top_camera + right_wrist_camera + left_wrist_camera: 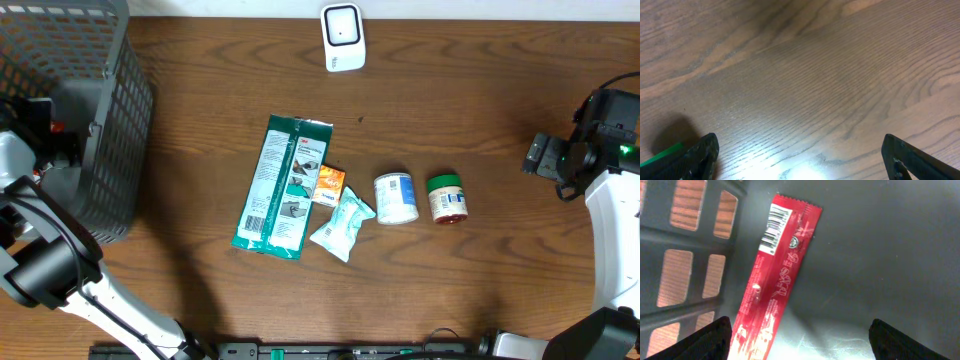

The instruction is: Scan the item barcode

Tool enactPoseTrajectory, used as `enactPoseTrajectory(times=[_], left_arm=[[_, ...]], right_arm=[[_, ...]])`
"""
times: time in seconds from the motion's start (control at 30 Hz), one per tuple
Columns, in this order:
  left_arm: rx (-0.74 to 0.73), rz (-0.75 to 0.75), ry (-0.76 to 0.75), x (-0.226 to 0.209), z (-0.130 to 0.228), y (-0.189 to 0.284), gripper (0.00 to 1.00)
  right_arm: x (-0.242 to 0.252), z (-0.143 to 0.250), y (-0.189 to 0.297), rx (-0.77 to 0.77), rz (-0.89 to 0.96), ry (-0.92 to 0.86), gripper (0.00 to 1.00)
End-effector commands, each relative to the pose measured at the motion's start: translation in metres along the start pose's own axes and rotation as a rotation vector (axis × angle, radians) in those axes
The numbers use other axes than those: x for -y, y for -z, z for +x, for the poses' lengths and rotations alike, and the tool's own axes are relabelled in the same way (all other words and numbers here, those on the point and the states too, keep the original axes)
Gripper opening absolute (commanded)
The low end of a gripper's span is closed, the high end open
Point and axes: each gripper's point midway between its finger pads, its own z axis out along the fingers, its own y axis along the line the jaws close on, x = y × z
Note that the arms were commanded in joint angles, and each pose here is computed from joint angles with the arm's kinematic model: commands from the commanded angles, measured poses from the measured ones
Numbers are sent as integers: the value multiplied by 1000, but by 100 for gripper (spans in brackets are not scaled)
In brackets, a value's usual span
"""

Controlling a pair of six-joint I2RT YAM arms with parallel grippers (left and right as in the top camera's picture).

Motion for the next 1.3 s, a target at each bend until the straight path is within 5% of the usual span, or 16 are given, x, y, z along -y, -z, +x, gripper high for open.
enactPoseTrajectory(times=[0.0,0.27,0.4,0.6,0.73,0.87,1.1,1.27], left_arm=[[28,70,3,3,2,-8,85],[-68,129,36,11,39,-51,84],[-55,214,68,27,38,-52,64],[-15,213,150,25,22,-35,23],[47,185,216,20,0,-14,8],[198,159,299,15,-47,39,7],[567,109,439,11,-119,213,7],[729,172,554,39,-119,326,7]], right_arm=[[1,-4,4,16,6,5,99],[1,-4,4,16,6,5,99],[1,-4,4,16,6,5,99],[1,-4,4,16,6,5,99],[1,-4,4,16,6,5,99],[1,-4,4,16,6,5,99],[1,-4,4,16,6,5,99],[1,-4,4,16,6,5,99]])
